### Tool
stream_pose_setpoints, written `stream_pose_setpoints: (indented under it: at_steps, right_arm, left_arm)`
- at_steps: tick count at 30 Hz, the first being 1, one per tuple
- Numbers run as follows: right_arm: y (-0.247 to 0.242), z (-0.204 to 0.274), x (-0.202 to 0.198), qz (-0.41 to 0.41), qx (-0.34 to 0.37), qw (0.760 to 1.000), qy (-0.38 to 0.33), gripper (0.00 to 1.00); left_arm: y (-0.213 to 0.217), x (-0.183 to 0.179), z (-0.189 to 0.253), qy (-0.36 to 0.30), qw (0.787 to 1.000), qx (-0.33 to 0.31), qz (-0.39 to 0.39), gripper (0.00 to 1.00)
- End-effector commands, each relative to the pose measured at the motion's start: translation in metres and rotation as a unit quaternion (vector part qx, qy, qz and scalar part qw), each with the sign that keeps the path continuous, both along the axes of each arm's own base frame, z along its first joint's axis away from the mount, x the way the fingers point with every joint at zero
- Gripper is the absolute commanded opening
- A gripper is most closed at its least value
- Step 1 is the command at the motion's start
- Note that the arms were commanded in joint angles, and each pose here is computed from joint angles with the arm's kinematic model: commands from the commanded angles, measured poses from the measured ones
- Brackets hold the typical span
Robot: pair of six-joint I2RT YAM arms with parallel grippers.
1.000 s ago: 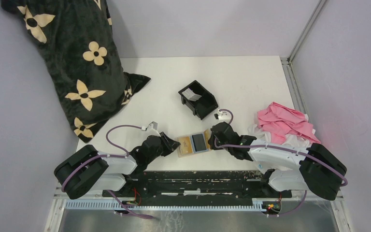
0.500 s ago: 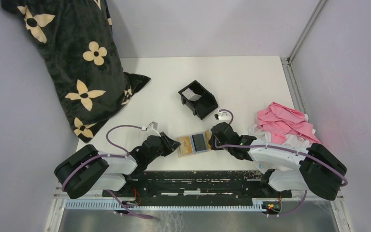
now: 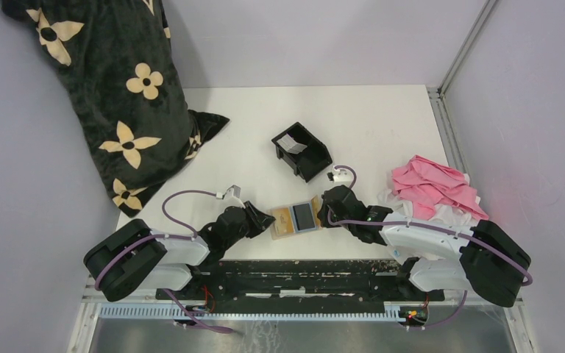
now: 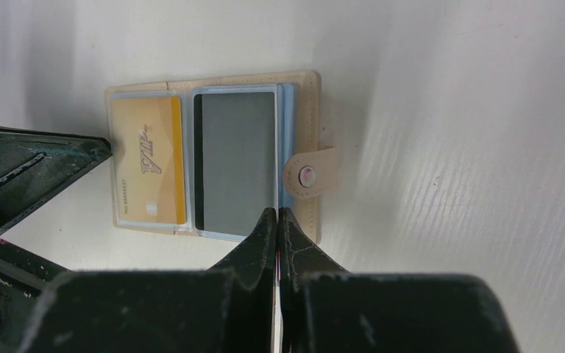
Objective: Put the credit cards into the card holder
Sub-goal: Turn over the card slot in the card holder.
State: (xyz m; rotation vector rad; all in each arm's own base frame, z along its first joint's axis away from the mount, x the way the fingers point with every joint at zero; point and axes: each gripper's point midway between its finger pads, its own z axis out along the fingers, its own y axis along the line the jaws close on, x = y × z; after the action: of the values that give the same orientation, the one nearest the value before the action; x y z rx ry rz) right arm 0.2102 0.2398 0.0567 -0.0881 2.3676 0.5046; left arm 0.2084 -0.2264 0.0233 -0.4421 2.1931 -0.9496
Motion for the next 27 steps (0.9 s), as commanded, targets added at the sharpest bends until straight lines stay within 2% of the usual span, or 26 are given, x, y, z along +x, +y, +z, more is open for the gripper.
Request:
stream_pose_setpoints:
  at_steps: [1,27]
  right_arm:
    - [0.015,0.030,0.011,0.001,0.036,0.999,-0.028,0.01]
    - [0.021,0.015,0.007,-0.004,0.053,0.999,-0.008,0.01]
  left_arm:
    - [-0.001,0.002,0.001,-0.002,1.000,-0.007,0.012,0.32]
    - [-0.005,0.001,0.001,0.000,1.000,-0.008,0.005,0.32]
